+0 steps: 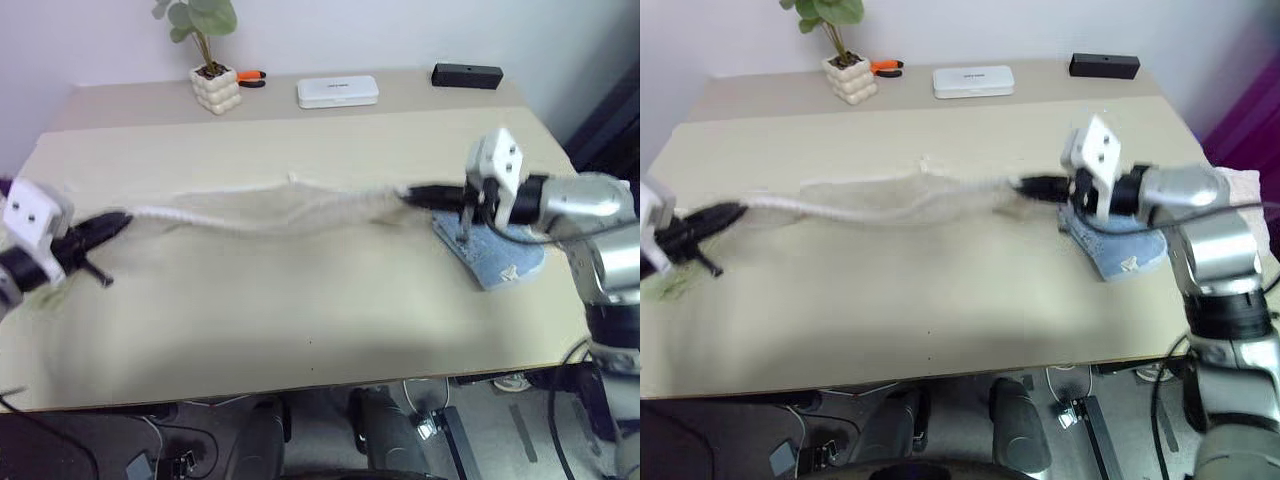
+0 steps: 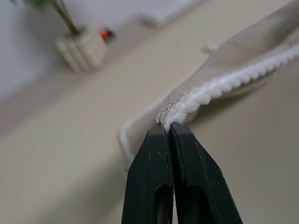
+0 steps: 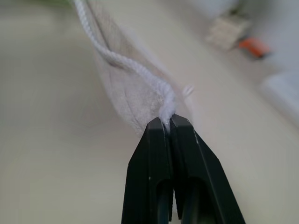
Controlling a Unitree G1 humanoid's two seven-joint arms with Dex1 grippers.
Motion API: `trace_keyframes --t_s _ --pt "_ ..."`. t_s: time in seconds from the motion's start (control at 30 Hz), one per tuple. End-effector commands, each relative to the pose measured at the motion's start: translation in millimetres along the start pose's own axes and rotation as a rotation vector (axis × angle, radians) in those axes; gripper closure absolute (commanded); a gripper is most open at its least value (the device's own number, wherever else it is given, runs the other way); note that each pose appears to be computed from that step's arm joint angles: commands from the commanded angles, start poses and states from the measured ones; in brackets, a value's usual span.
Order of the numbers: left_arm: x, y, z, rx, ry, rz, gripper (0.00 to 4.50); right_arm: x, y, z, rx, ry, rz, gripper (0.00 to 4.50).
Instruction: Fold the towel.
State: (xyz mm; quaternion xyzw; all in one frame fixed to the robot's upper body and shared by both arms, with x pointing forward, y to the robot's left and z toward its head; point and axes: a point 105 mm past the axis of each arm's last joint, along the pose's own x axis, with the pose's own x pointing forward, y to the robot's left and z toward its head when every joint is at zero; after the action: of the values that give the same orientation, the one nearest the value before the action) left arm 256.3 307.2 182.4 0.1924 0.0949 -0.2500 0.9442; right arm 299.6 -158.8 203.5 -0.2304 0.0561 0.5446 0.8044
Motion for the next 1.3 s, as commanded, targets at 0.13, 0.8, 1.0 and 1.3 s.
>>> trace_keyframes --t_s 0.13,0.8,1.0,1.3 --pt "-29.2 -24.5 -11.4 -0.031 0.129 -0.091 4.50 -18.5 30.8 -9.8 0.078 0.042 0.093 4.45" --pt "60.8 21.0 -19.8 0.045 0.027 0.033 4.50 6.0 -52.2 -45.5 0.046 0.119 -0.324 4.45" --pt "79.4 32.7 -32.8 0.034 0.038 0.061 4.50 23.7 -72.7 -57.8 0.063 0.113 -0.378 4.45" --pt "95.7 41.7 -32.2 0.016 0.002 0.095 4.50 27.3 -77.8 -67.2 0.084 0.119 -0.392 4.45"
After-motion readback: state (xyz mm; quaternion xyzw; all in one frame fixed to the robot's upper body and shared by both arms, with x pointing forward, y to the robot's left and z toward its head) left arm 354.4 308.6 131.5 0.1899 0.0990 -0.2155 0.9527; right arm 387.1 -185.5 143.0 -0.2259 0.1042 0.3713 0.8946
